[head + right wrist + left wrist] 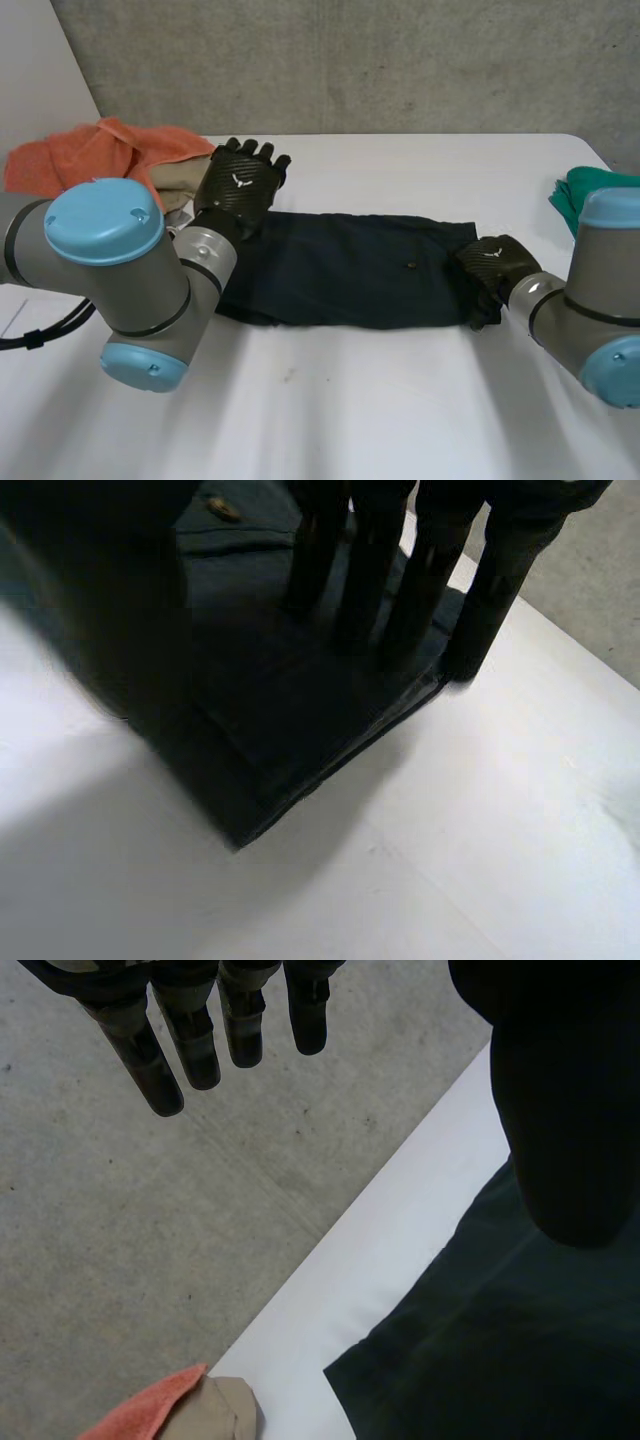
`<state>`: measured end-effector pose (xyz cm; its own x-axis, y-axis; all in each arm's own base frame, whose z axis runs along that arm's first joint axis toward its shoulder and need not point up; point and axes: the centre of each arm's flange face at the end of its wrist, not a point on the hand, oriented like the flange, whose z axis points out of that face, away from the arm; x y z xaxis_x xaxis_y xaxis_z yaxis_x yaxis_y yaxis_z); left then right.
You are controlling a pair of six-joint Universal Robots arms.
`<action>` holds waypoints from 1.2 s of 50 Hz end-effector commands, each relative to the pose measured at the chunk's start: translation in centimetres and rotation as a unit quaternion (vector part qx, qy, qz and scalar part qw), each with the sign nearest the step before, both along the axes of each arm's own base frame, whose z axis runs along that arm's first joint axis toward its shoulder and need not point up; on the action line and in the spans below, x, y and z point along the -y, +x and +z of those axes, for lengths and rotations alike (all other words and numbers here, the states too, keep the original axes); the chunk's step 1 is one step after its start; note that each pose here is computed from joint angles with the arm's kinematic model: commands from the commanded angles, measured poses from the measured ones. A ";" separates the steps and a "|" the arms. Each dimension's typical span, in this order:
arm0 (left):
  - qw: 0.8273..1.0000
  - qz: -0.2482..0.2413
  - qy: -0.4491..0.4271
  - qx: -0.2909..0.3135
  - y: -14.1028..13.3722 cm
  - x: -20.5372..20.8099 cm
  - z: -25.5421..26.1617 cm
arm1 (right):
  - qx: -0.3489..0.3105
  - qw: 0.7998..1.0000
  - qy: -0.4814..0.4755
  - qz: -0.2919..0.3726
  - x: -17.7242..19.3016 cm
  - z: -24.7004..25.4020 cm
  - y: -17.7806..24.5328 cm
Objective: Fold the laundry.
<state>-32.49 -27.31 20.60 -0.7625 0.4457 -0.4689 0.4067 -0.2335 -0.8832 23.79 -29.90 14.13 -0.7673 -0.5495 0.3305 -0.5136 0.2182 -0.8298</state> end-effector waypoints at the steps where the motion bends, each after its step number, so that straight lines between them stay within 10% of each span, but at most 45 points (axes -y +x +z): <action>1: 1.000 0.000 0.003 0.004 -0.1 0.1 -0.4 | 0.003 1.000 -0.020 -0.015 1.0 -0.8 -0.1; 9: 1.000 0.001 -0.002 0.000 0.2 -0.2 0.3 | -0.025 0.996 -0.076 -0.043 0.9 2.8 -2.4; 19: 1.000 0.002 -0.015 -0.008 1.2 -1.7 2.2 | -0.210 0.959 -0.188 -0.007 2.5 4.8 -4.7; 34: 0.998 0.021 -0.026 -0.052 2.7 -1.6 4.7 | -0.072 0.848 -0.333 0.405 -11.2 0.9 14.1; 43: 0.997 0.025 -0.024 -0.074 2.9 -1.1 5.3 | -0.059 0.887 -0.253 0.383 -11.2 1.1 14.0; 48: 0.995 0.021 -0.041 -0.088 2.4 -0.5 6.4 | 0.102 0.941 -0.165 0.277 -8.6 5.8 11.5; 53: 0.993 0.007 -0.033 -0.114 1.1 0.7 6.5 | 0.262 0.946 -0.072 0.178 -6.9 9.2 8.8; 60: 0.989 -0.061 0.055 -0.121 -2.4 -0.5 3.2 | 0.205 0.976 -0.044 0.056 -3.8 8.8 4.8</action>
